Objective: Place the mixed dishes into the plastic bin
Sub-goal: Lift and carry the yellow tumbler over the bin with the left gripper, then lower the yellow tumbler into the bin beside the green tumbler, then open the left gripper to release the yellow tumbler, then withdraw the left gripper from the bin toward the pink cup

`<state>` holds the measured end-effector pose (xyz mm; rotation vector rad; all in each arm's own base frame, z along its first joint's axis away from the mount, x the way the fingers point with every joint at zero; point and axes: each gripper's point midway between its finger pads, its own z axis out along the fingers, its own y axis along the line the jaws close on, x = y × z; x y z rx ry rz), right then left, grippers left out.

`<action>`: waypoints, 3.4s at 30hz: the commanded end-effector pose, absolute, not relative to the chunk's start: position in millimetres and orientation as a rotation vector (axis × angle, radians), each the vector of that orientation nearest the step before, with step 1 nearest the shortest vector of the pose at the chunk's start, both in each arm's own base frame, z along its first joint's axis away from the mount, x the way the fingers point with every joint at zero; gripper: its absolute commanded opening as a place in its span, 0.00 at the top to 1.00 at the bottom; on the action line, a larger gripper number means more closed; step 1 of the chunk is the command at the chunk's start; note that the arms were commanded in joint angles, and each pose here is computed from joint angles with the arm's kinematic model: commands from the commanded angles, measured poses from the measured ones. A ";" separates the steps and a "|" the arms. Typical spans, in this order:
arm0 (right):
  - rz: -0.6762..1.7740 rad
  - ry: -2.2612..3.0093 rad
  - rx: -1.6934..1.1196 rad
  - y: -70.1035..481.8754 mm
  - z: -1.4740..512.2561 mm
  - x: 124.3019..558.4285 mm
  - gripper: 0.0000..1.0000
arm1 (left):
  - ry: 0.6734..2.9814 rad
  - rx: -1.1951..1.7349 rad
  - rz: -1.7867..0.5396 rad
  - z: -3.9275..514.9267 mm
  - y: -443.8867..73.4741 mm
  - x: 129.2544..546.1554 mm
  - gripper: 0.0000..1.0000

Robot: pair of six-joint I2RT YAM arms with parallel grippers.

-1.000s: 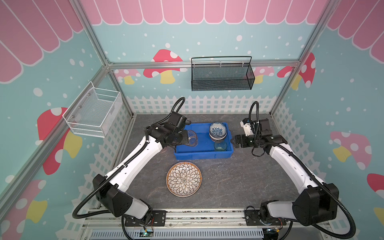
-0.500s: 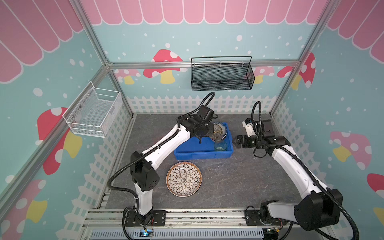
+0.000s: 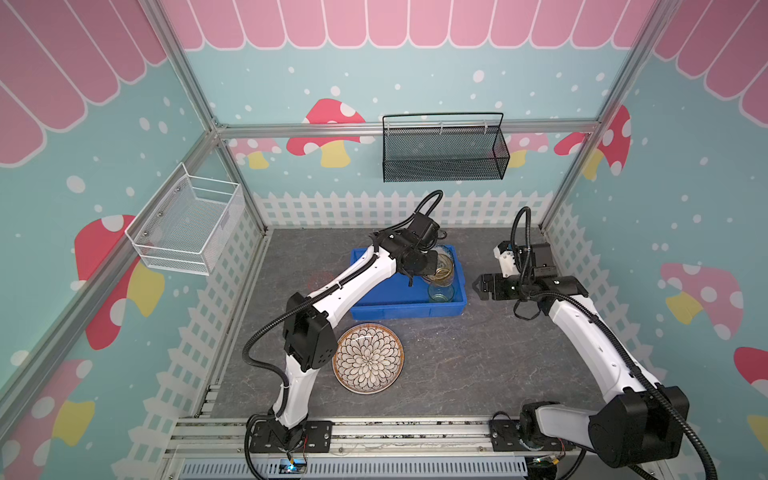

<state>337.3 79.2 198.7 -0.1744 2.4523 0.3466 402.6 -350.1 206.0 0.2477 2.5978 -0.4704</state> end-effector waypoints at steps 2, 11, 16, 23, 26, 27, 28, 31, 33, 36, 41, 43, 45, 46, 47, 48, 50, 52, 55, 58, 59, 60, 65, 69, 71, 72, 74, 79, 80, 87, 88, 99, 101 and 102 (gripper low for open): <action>0.330 2.468 -0.186 75.5 193.2 333.1 0.02 | 2.608 0.322 -0.472 205.7 -360.7 397.4 1.00; 0.342 2.481 -0.188 75.8 186.6 334.5 0.02 | 2.646 0.372 -0.401 191.4 -362.1 393.7 1.00; 0.340 2.482 -0.189 74.9 185.6 333.7 0.02 | 2.649 0.371 -0.384 190.1 -360.4 393.3 1.00; 0.345 2.488 -0.195 75.2 182.5 333.8 0.02 | 2.660 0.383 -0.360 182.9 -359.7 393.5 1.00; 0.346 2.489 -0.198 75.4 181.4 333.7 0.02 | 2.664 0.388 -0.357 180.1 -360.5 393.9 1.00; 0.345 2.489 -0.201 75.3 181.4 333.6 0.02 | 2.667 0.390 -0.354 178.2 -360.5 394.2 1.00; 0.345 2.490 -0.199 74.7 181.1 333.7 0.02 | 2.666 0.388 -0.353 178.3 -360.9 394.9 1.00; 0.342 2.491 -0.200 74.1 180.5 333.6 0.02 | 2.666 0.392 -0.353 176.3 -362.5 396.3 1.00; 0.341 2.492 -0.198 73.5 180.1 333.5 0.02 | 2.666 0.398 -0.356 175.4 -364.3 396.5 1.00; 0.342 2.494 -0.199 73.4 179.2 332.7 0.02 | 2.666 0.404 -0.357 173.7 -366.6 397.3 1.00; 0.339 2.499 -0.193 71.6 176.6 331.3 0.02 | 2.662 0.419 -0.364 172.7 -371.4 397.4 0.99; 0.339 2.499 -0.191 71.1 176.9 331.0 0.02 | 2.664 0.419 -0.362 171.0 -372.0 397.9 0.98; 0.338 2.497 -0.191 70.8 177.6 331.1 0.02 | 2.665 0.423 -0.363 169.5 -373.3 398.2 0.97; 0.339 2.498 -0.191 70.9 177.4 331.0 0.02 | 2.669 0.425 -0.365 167.9 -373.8 397.9 0.97; 0.339 2.498 -0.190 70.5 177.3 330.9 0.02 | 2.671 0.427 -0.363 166.5 -374.0 398.1 0.97; 0.339 2.498 -0.190 70.5 177.3 330.9 0.02 | 2.673 0.428 -0.363 165.1 -374.8 397.8 0.97; 0.344 2.498 -0.190 70.9 177.4 330.8 0.02 | 2.678 0.430 -0.359 162.2 -375.3 397.6 0.97; 0.344 2.498 -0.189 70.8 177.4 330.8 0.02 | 2.681 0.432 -0.357 160.5 -375.3 398.0 0.95; 0.345 2.497 -0.188 70.3 177.9 331.2 0.02 | 2.682 0.431 -0.353 158.5 -375.7 398.4 0.92; 0.348 2.497 -0.190 70.8 177.9 331.6 0.02 | 2.681 0.431 -0.355 158.5 -376.7 398.8 0.89; 0.350 2.496 -0.190 71.0 178.0 331.7 0.02 | 2.682 0.430 -0.357 158.6 -377.0 398.7 0.87; 0.351 2.497 -0.193 71.5 177.9 331.4 0.02 | 2.680 0.428 -0.361 159.4 -377.6 399.0 0.85; 0.349 2.493 -0.196 71.0 178.8 331.6 0.02 | 2.674 0.430 -0.396 164.1 -382.8 398.4 0.76; 0.351 2.492 -0.200 71.4 180.9 332.7 0.02 | 2.676 0.424 -0.424 168.0 -385.8 395.2 0.72; 0.352 2.489 -0.200 71.5 182.7 333.6 0.02 | 2.674 0.420 -0.435 170.3 -386.2 394.3 0.70; 0.354 2.487 -0.201 71.9 183.4 333.9 0.02 | 2.674 0.422 -0.442 171.2 -386.6 393.5 0.69; 0.363 2.485 -0.200 72.9 184.4 334.3 0.02 | 2.674 0.421 -0.453 173.8 -386.7 391.9 0.67; 0.404 2.468 -0.226 78.8 188.1 333.5 0.02 | 2.642 0.412 -0.481 192.0 -384.5 388.2 0.62; 0.410 2.467 -0.232 79.8 188.6 333.0 0.02 | 2.628 0.408 -0.485 198.1 -383.3 387.7 0.60; 0.413 2.446 -0.220 79.9 194.6 331.8 0.02 | 2.552 0.397 -0.498 235.0 -369.6 381.3 0.41; 0.421 2.442 -0.221 80.9 195.9 331.7 0.02 | 2.545 0.393 -0.495 238.8 -366.6 380.7 0.38; 0.474 2.409 -0.238 88.1 205.9 332.2 0.02 | 2.437 0.165 -0.658 278.0 -290.5 373.2 0.04; 0.466 2.401 -0.228 87.1 208.5 333.5 0.02 | 2.416 0.092 -0.606 283.0 -258.5 373.5 0.01; 0.463 2.397 -0.224 86.4 210.0 334.1 0.02 | 2.411 0.061 -0.585 283.1 -244.7 373.4 0.00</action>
